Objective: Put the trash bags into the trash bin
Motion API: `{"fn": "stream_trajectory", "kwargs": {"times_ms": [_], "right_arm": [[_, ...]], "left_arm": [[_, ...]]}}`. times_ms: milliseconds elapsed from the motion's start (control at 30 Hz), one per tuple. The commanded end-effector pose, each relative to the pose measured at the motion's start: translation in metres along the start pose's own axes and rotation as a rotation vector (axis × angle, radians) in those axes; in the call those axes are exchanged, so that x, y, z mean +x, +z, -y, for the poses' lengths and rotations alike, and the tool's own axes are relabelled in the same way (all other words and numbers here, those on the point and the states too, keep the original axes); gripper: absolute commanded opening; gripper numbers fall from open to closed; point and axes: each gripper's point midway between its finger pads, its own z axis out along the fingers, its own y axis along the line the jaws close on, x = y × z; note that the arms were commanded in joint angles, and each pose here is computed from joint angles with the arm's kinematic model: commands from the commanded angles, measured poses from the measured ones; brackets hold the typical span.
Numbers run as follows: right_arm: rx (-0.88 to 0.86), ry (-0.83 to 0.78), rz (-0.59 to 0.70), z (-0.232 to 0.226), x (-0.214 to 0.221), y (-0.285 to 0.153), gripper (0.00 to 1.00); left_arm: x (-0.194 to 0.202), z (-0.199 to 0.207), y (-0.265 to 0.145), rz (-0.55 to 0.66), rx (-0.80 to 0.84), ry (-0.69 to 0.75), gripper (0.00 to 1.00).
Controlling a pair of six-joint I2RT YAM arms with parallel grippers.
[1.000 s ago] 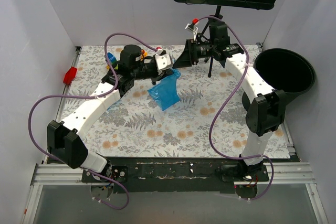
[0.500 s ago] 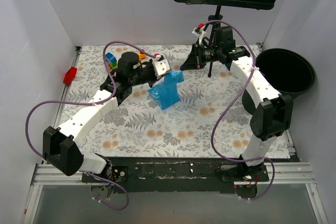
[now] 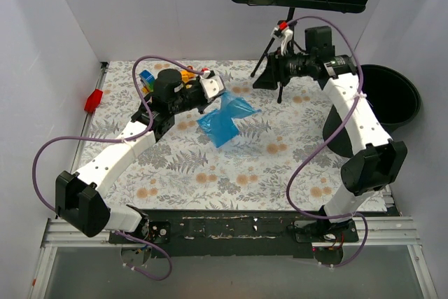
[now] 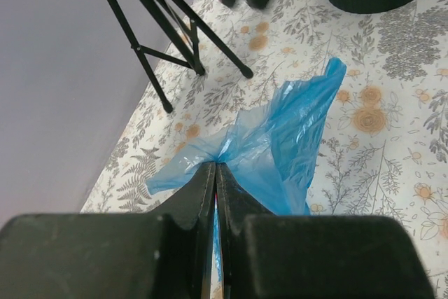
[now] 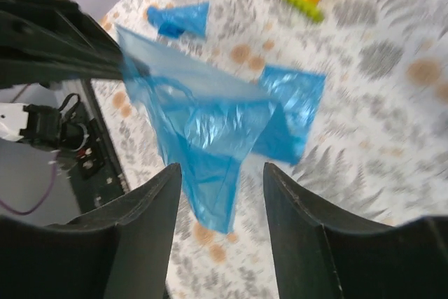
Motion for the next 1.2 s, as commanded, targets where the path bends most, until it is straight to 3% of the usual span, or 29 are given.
{"fn": "stream_trajectory", "kwargs": {"times_ms": [0,167,467,933,1167], "right_arm": [[-0.034,-0.319,0.137,-0.031,-0.06,-0.029,0.6],[-0.254,-0.251,0.142,-0.053,-0.05,-0.015,0.76],[-0.379,-0.186,0.071,-0.059,-0.031,0.016,0.81],[-0.399,-0.166,0.017,-0.064,-0.012,0.035,0.75],[-0.387,-0.145,0.001,-0.057,-0.006,0.04,0.61]], "left_arm": [[-0.018,0.009,-0.005,0.067,0.057,0.014,0.0],[-0.032,0.009,-0.004,0.103,0.086,0.005,0.0],[-0.047,0.006,-0.009,0.128,0.081,-0.006,0.0],[-0.053,0.001,-0.011,0.136,0.054,-0.019,0.0],[-0.056,-0.003,-0.01,0.145,0.04,-0.028,0.0]]}}
